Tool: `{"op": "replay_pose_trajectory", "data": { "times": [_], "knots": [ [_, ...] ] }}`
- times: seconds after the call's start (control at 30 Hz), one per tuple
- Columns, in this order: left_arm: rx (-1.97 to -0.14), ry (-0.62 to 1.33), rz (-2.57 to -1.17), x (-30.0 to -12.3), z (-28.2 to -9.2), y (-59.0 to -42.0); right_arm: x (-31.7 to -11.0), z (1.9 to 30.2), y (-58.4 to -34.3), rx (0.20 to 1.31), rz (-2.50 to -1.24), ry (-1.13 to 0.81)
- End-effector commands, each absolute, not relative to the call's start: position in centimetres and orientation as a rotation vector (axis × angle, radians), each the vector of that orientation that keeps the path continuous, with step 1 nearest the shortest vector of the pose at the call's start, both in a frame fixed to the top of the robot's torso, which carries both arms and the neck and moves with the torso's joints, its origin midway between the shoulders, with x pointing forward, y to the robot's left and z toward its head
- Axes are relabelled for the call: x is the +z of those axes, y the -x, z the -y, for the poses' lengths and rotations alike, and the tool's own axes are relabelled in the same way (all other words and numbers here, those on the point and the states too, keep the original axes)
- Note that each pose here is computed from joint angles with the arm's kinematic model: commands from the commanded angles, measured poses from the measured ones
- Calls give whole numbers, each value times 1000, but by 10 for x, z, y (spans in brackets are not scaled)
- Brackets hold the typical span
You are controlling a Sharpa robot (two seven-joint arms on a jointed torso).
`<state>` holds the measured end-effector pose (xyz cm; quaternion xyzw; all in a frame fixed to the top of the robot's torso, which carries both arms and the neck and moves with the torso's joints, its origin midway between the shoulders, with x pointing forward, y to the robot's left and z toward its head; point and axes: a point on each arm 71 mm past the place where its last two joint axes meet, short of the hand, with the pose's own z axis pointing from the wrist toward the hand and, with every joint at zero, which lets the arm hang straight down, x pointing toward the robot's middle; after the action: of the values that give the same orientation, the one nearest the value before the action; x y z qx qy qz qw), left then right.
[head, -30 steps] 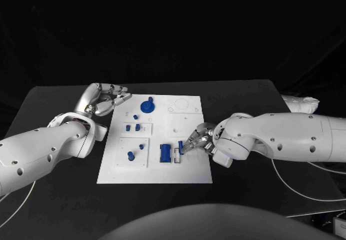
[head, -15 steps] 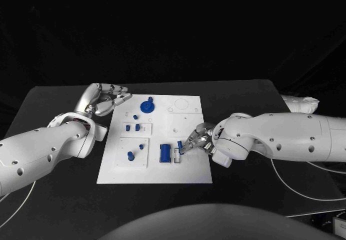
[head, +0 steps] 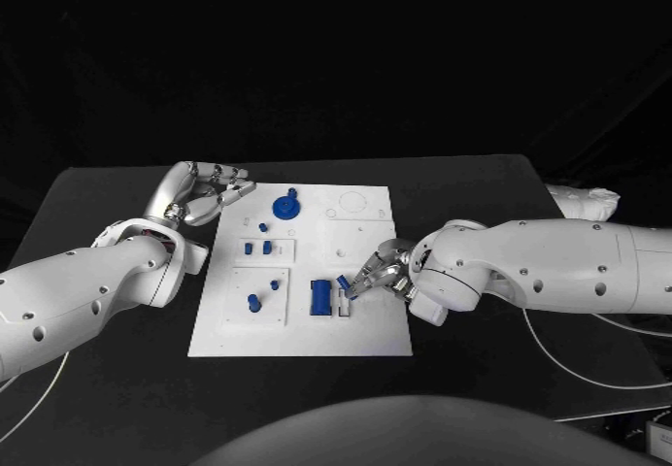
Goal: Assemble the parts on the task board
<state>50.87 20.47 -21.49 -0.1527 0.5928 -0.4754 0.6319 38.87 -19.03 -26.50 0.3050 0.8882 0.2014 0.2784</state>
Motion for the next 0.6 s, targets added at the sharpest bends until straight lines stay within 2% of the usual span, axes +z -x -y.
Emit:
{"op": "replay_pose_trajectory", "data": {
  "times": [0.03, 0.6],
  "knots": [
    [-1103, 340, -1363, -215, -202, -508, -275, 190, -382, 509, -2440, -807],
    [-1103, 340, -1365, -215, -202, -508, -275, 190, -383, 508, -2426, -820]
  ]
}}
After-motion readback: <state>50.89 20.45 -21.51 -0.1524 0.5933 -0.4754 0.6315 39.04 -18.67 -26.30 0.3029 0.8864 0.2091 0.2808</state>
